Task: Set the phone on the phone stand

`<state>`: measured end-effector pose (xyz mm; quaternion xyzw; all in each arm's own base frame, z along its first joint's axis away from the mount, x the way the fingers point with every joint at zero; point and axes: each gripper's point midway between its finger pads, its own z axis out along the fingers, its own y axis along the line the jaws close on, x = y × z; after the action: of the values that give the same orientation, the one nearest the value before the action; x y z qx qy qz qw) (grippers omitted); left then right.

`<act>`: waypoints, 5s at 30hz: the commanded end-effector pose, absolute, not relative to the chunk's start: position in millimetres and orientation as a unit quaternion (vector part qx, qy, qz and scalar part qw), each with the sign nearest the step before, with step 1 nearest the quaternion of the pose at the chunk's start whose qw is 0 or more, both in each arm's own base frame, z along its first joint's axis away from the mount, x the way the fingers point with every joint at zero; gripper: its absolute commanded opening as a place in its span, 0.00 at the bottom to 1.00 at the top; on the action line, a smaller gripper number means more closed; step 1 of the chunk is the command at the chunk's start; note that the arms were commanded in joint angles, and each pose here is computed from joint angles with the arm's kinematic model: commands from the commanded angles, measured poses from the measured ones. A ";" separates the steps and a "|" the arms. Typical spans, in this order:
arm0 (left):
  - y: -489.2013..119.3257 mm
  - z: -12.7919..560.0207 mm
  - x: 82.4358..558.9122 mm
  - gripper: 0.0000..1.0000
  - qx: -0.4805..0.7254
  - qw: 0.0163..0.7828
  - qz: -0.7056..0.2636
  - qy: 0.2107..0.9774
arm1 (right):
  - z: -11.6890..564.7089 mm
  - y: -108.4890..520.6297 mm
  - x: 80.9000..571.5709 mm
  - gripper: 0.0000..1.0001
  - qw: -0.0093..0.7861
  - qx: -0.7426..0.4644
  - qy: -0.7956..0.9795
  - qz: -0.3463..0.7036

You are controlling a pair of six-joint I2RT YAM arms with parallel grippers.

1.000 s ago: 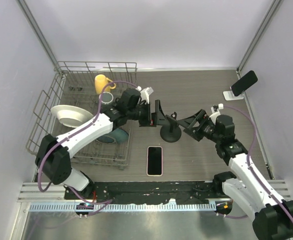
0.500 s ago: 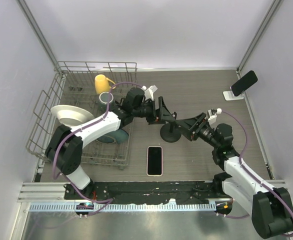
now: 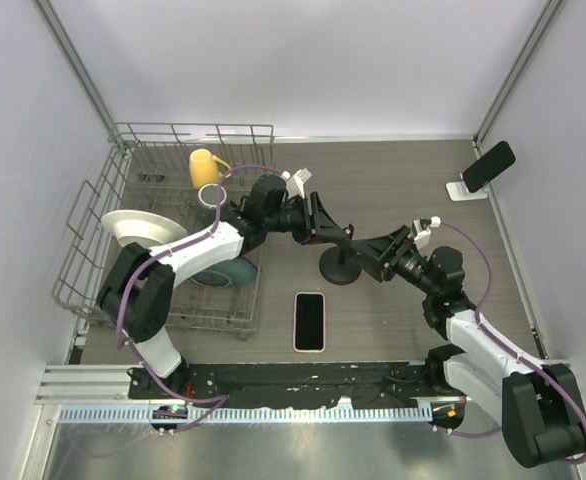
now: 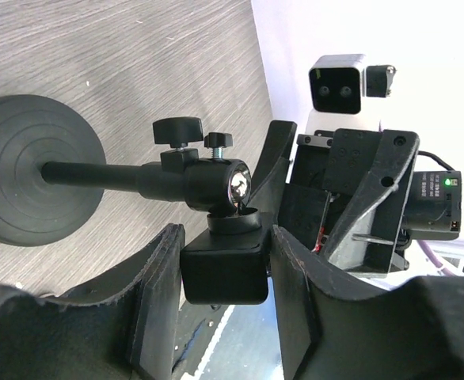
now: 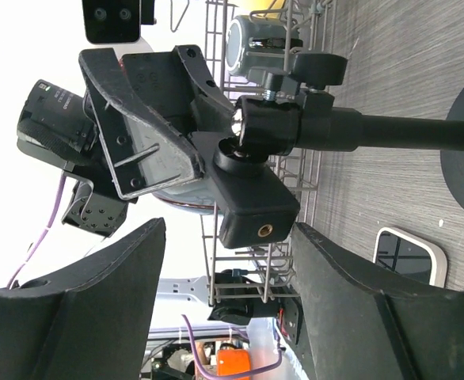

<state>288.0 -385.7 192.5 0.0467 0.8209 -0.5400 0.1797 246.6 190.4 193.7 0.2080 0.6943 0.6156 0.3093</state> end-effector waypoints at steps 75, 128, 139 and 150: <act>-392.7 105.9 271.9 0.00 -0.011 0.195 -0.497 0.845 | 216.3 151.8 280.6 0.66 0.397 0.225 0.729 0.511; -397.2 81.8 263.3 0.00 -0.027 0.173 -0.494 0.852 | 228.8 174.2 282.1 0.01 0.365 0.243 0.651 0.620; -398.1 71.7 256.8 0.00 -0.019 0.174 -0.480 0.860 | 225.5 169.4 290.9 0.01 0.369 0.230 0.697 0.570; -396.7 56.9 253.4 0.00 -0.020 0.166 -0.464 0.870 | 230.1 165.1 289.3 0.01 0.376 0.229 0.701 0.561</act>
<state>296.5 -416.2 182.6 -0.0434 0.7568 -0.6023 0.2500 286.8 161.0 184.4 0.2944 0.7258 0.5350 0.3169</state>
